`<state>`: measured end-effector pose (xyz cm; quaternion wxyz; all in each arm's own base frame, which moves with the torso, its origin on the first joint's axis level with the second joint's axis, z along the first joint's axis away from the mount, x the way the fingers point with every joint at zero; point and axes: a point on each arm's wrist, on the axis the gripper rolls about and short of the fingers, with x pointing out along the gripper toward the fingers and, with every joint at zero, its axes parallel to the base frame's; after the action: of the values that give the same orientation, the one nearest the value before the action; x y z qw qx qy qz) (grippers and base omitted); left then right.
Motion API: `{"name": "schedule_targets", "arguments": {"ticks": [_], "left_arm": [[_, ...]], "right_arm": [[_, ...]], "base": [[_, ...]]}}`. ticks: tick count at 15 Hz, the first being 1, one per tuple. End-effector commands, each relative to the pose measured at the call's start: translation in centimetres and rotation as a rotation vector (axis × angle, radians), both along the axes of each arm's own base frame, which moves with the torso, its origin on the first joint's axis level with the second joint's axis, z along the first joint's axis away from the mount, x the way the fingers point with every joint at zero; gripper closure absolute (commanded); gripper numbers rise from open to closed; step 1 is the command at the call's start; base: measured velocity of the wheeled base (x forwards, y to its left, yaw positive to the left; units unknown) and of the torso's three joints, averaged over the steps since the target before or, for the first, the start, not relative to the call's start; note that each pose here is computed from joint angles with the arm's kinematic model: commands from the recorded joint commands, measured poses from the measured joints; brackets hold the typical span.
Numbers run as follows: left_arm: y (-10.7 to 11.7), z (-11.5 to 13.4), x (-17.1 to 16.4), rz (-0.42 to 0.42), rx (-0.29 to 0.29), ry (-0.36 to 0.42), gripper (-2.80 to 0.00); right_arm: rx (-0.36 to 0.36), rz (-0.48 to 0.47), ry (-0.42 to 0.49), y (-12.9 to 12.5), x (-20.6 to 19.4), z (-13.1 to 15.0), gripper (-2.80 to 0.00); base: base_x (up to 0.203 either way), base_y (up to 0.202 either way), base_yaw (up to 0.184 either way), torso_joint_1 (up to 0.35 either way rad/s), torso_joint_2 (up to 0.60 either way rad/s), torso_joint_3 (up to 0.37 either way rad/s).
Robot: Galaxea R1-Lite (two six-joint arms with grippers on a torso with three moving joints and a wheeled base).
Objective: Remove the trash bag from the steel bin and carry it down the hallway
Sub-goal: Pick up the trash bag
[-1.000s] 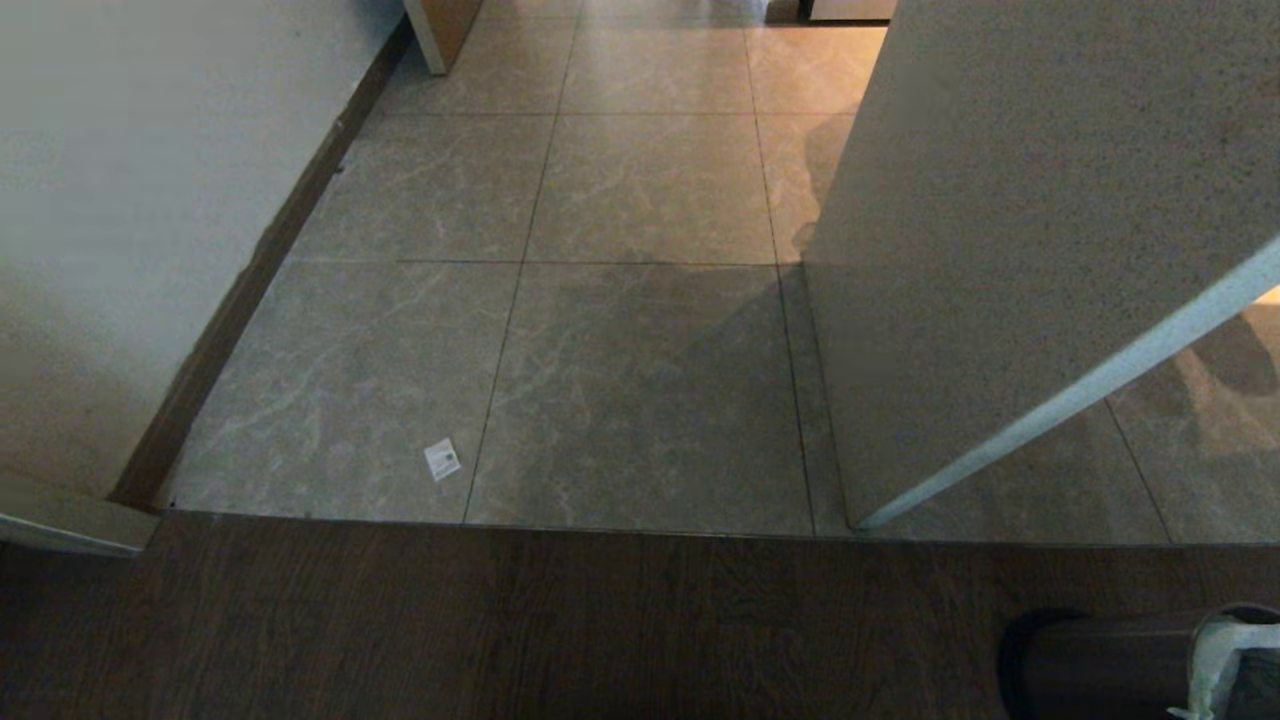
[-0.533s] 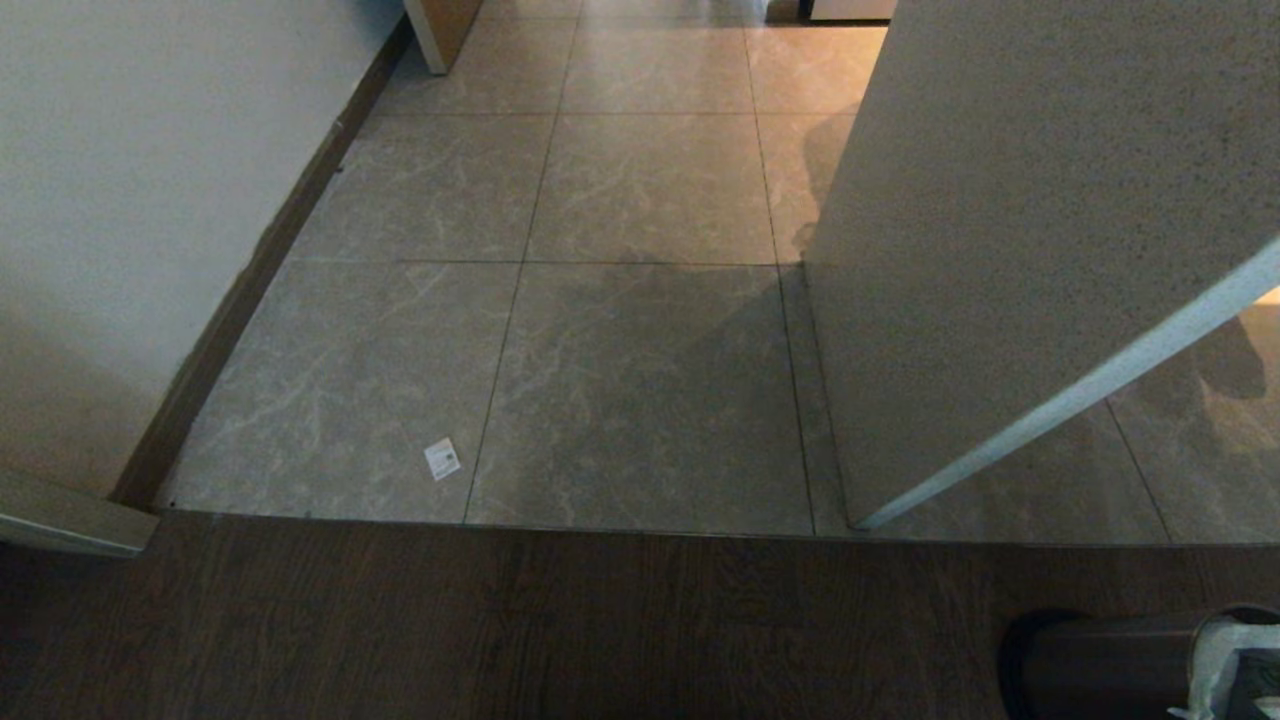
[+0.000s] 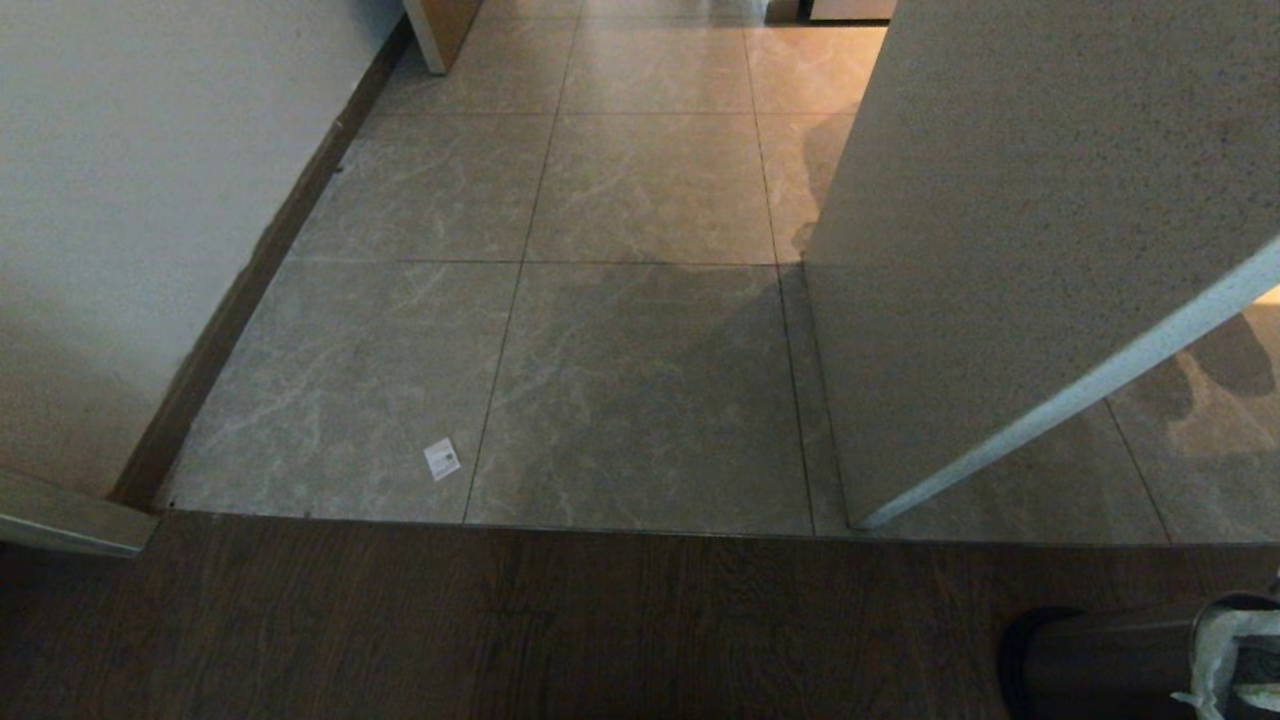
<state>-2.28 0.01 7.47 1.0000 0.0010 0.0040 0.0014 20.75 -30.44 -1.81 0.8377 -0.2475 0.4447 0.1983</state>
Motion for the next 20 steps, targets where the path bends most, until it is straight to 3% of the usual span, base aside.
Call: {"name": "schedule_targets", "arguments": {"ticks": [1, 2, 3, 10, 14, 17, 20], "left_arm": [[0.0, 0.0, 0.0, 0.0, 0.0, 0.0, 0.0], [0.0, 0.0, 0.0, 0.0, 0.001, -0.001, 0.0], [0.0, 0.0, 0.0, 0.0, 0.0, 0.0, 0.0], [0.0, 0.0, 0.0, 0.0, 0.001, 0.0, 0.0], [0.0, 0.0, 0.0, 0.0, 0.001, 0.0, 0.0], [0.0, 0.0, 0.0, 0.0, 0.001, 0.0, 0.0], [0.0, 0.0, 0.0, 0.0, 0.0, -0.001, 0.0]], "right_arm": [[0.033, 0.019, -0.01, 0.1, 0.2, -1.2, -2.8], [0.032, 0.021, -0.011, 0.1, 0.3, -1.3, -2.8], [0.033, 0.023, -0.012, 0.1, 0.4, -1.3, 0.0], [0.05, 0.03, -0.044, 0.7, 0.0, -0.5, 0.0], [0.062, -0.007, -0.047, 1.7, -0.8, 1.3, 0.0], [0.056, -0.077, -0.069, 3.0, -1.7, 4.7, 0.0], [0.04, -0.186, -0.122, 5.3, -3.2, 10.8, 0.0]], "base": [[0.0, 0.0, 0.0, 0.0, 0.0, 0.0], [0.0, 0.0, 0.0, 0.0, 0.0, 0.0], [0.0, 0.0, 0.0, 0.0, 0.0, 0.0], [0.0, 0.0, 0.0, 0.0, 0.0, 0.0], [0.0, 0.0, 0.0, 0.0, 0.0, 0.0], [0.0, 0.0, 0.0, 0.0, 0.0, 0.0], [0.0, 0.0, 0.0, 0.0, 0.0, 0.0]]}}
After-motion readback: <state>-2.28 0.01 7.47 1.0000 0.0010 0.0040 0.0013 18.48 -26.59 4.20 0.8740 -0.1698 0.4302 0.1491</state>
